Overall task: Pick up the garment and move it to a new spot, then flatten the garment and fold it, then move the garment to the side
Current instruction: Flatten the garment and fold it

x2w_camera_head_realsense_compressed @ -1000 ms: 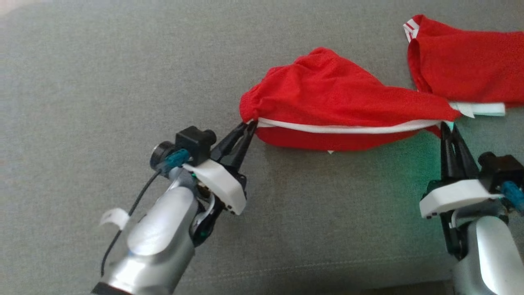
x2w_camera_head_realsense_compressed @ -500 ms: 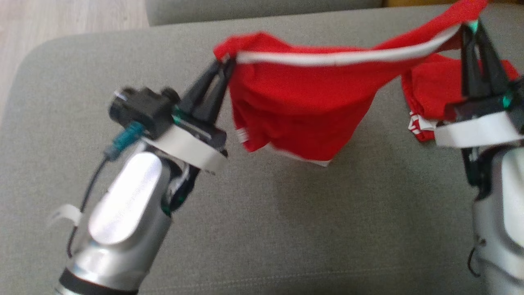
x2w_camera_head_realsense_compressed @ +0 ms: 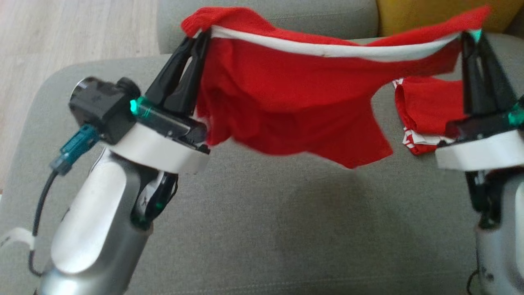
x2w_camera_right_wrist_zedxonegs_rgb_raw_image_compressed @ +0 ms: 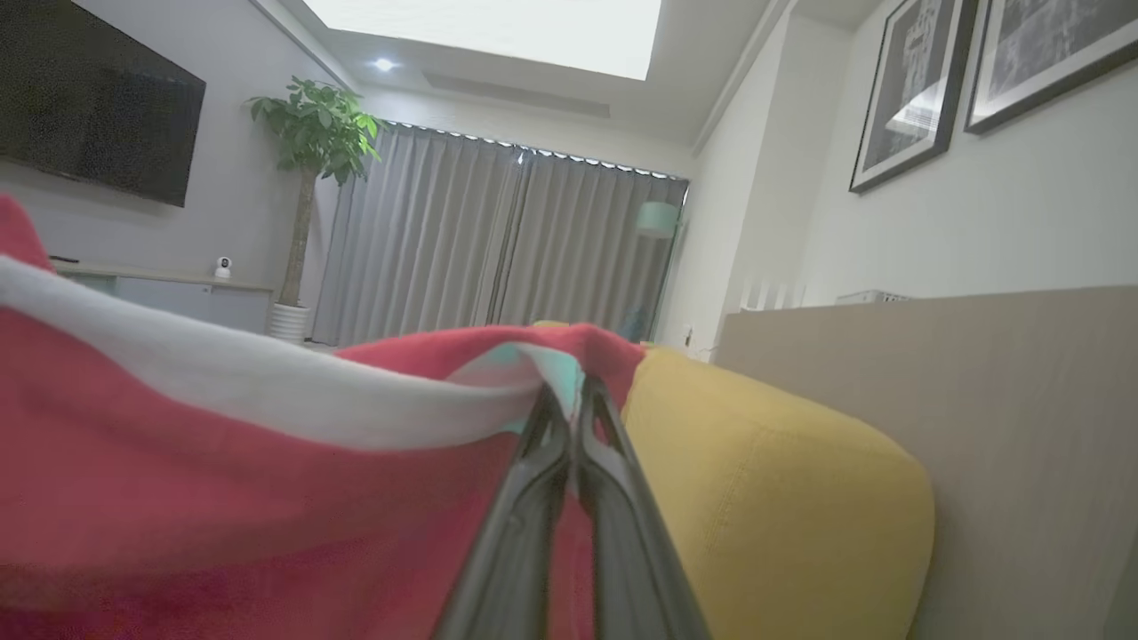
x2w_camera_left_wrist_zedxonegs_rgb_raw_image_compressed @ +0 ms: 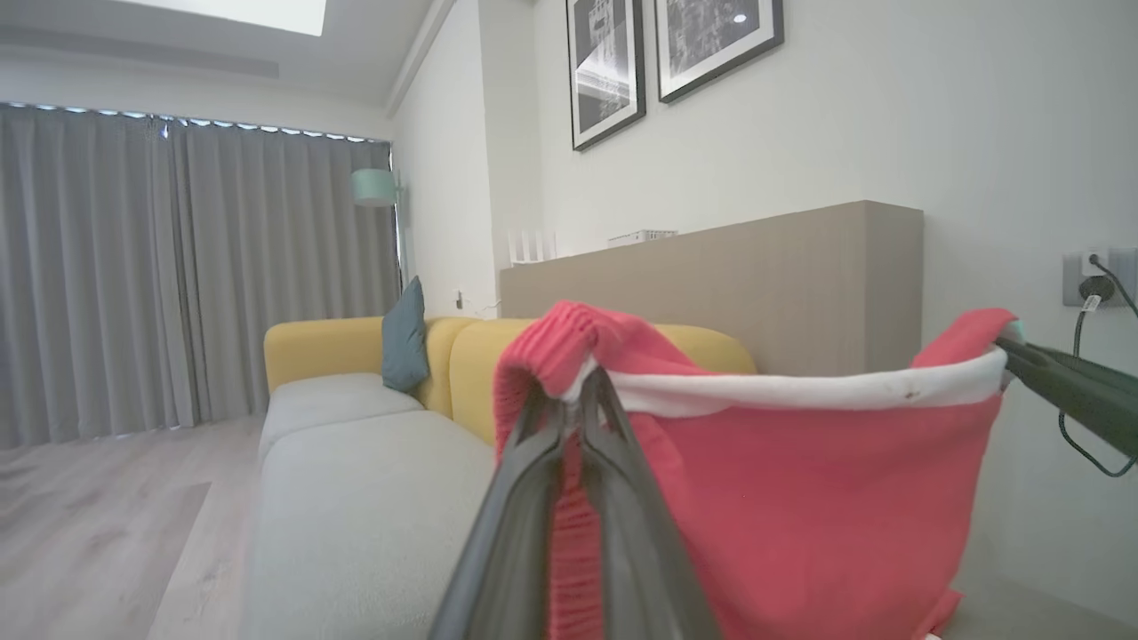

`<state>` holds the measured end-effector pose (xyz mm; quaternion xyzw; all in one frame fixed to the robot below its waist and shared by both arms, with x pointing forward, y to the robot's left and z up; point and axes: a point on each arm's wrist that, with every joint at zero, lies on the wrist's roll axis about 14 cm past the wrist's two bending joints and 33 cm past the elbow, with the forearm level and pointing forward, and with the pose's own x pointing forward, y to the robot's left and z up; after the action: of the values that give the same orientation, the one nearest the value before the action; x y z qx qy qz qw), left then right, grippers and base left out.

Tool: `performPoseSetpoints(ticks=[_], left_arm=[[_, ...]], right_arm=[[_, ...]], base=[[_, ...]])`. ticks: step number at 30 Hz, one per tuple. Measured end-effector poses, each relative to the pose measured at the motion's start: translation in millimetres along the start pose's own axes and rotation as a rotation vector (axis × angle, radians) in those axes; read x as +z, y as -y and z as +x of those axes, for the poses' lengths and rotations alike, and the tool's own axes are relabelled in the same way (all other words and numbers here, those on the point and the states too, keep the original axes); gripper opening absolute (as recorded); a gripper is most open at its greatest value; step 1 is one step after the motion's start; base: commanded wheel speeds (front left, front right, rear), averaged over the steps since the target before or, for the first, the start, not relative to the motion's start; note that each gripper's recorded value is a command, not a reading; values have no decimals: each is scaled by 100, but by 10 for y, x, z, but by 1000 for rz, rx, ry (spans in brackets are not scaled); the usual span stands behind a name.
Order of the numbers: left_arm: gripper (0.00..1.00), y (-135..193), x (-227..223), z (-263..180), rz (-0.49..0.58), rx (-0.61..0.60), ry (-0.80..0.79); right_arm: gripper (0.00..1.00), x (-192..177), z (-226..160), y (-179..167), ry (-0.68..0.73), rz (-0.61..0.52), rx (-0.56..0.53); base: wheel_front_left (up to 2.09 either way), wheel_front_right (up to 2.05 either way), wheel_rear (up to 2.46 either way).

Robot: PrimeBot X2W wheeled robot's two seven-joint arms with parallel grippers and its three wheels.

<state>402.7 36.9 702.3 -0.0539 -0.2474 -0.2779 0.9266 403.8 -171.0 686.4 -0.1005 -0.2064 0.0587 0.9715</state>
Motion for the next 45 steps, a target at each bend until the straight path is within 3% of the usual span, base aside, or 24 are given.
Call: performPoseSetpoints(ticks=[5, 9, 16, 23, 26, 30, 35, 38, 45], left_arm=[[0, -94, -93, -37, -10, 19, -67], [0, -301, -377, 32, 3, 36, -171], [0, -991, -766, 718, 42, 80, -237], [0, -1557, -758, 1437, 140, 151, -96], [0, -1670, -918, 1581, 126, 175, -52], [0, -1758, -1598, 1381, 86, 207, -184], [0, -1691, -2309, 826, 53, 213, -378], [0, -1588, -2537, 473, 42, 200, -458], [0, -1209, -2674, -202, 46, 133, -582]], right_arm=[[0, -131, 16, -62, -60, 28, 7], [0, -308, 257, -99, -116, 42, 38], [0, -503, 1332, -128, -140, -21, 132], [0, -329, 2275, 11, 5, -64, 89], [0, -614, 2453, -33, -11, -17, 71], [0, -1614, 2244, -330, -224, 45, 114], [0, -2681, 1587, -725, -512, 97, 187], [0, -2937, 1301, -864, -609, 106, 223], [0, -3074, 790, -929, -728, 31, 318]], base=[[0, 0, 0], [0, 0, 0], [0, 0, 0], [0, 0, 0], [0, 0, 0], [0, 0, 0], [0, 0, 0], [0, 0, 0], [0, 0, 0]])
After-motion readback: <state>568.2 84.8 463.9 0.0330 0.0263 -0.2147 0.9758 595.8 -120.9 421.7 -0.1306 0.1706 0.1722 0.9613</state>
